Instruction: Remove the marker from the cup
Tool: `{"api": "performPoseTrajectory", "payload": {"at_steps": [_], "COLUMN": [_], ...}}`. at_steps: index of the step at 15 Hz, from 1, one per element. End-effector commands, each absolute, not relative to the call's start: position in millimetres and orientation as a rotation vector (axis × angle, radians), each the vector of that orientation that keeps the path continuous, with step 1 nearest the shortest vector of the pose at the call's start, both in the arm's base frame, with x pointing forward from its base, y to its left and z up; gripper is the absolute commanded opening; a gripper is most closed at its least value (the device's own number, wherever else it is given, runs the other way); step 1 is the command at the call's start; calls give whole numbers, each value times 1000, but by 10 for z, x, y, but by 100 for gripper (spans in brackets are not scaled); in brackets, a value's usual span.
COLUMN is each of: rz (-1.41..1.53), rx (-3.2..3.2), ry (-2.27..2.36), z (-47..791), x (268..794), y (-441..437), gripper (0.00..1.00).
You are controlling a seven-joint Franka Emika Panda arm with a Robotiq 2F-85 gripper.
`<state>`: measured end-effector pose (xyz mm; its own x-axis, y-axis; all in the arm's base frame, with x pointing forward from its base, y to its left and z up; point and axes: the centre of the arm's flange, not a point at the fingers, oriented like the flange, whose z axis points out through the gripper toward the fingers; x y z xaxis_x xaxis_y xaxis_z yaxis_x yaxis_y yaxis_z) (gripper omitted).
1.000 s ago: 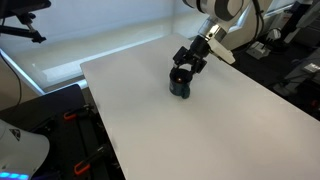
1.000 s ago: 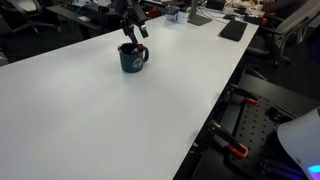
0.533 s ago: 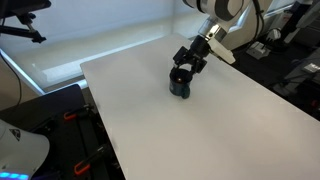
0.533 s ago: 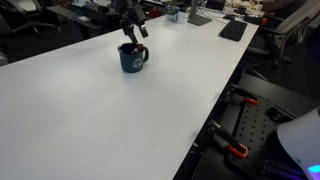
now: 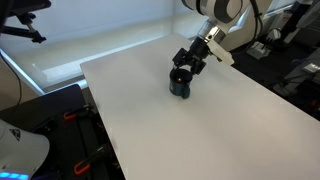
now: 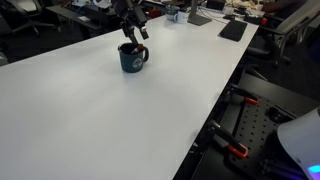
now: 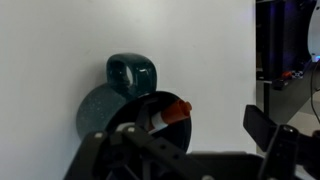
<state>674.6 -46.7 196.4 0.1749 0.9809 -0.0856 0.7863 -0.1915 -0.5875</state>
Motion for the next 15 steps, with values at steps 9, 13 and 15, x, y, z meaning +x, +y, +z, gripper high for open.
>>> {"api": "performPoseTrajectory", "payload": {"at_steps": [9, 13, 15], "rz": [644, 644, 646], "rx": [-2049, -2051, -2056], "ry": [-1654, -1650, -1639], "z": [1947, 1936, 1933], "x": [6758, 6753, 6750], "y": [-507, -529, -540], "gripper": [7, 0, 26]}}
